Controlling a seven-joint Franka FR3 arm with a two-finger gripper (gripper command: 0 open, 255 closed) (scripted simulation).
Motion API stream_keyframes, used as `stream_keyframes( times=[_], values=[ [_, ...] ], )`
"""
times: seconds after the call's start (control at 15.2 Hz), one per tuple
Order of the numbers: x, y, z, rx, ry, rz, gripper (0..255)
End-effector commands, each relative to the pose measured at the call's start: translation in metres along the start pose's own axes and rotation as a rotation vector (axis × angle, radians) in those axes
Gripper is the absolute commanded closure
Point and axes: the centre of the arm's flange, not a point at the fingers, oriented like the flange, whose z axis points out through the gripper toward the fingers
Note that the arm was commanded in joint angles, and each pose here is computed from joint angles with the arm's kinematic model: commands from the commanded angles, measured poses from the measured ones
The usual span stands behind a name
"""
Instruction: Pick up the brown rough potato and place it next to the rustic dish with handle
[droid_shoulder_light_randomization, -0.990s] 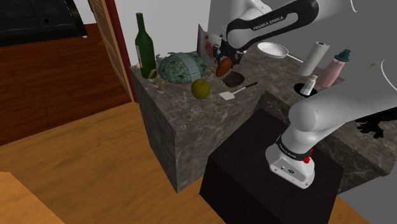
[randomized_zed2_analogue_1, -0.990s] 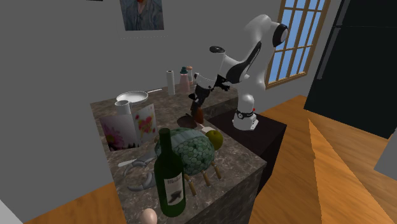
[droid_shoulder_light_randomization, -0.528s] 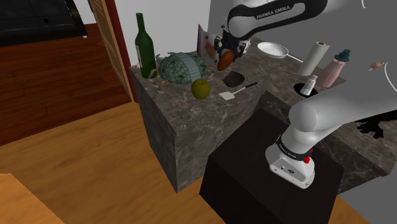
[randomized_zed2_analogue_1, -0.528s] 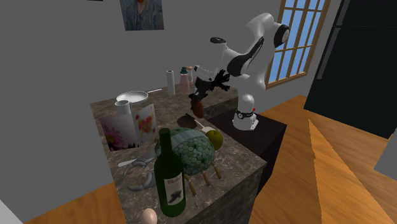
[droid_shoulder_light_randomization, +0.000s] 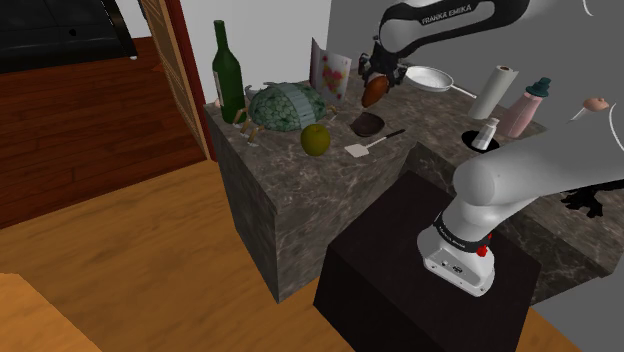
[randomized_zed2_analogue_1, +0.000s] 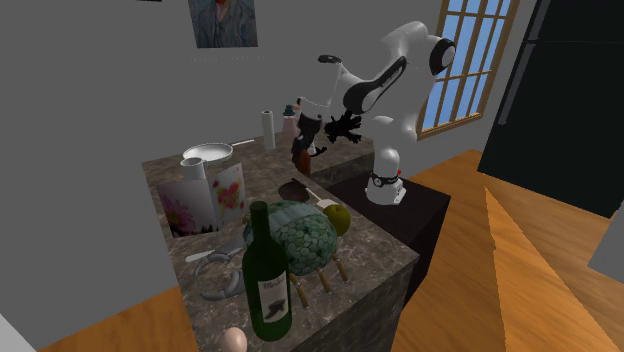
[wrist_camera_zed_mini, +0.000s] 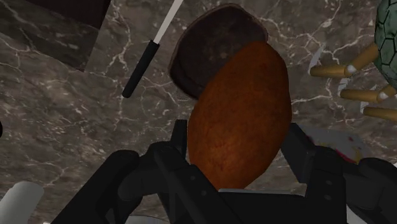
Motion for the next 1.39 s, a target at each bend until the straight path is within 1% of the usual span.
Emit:
stream_keyframes(
  times=[0.0,1.25,1.32],
  values=[
    [0.021,0.022,0.003,0.001,0.000,-0.001,255],
    [0.191,0.202,0.050,0.001,0.000,-0.001,255],
    [0.190,0.202,0.055,0.001,0.000,-0.001,255]
  ],
)
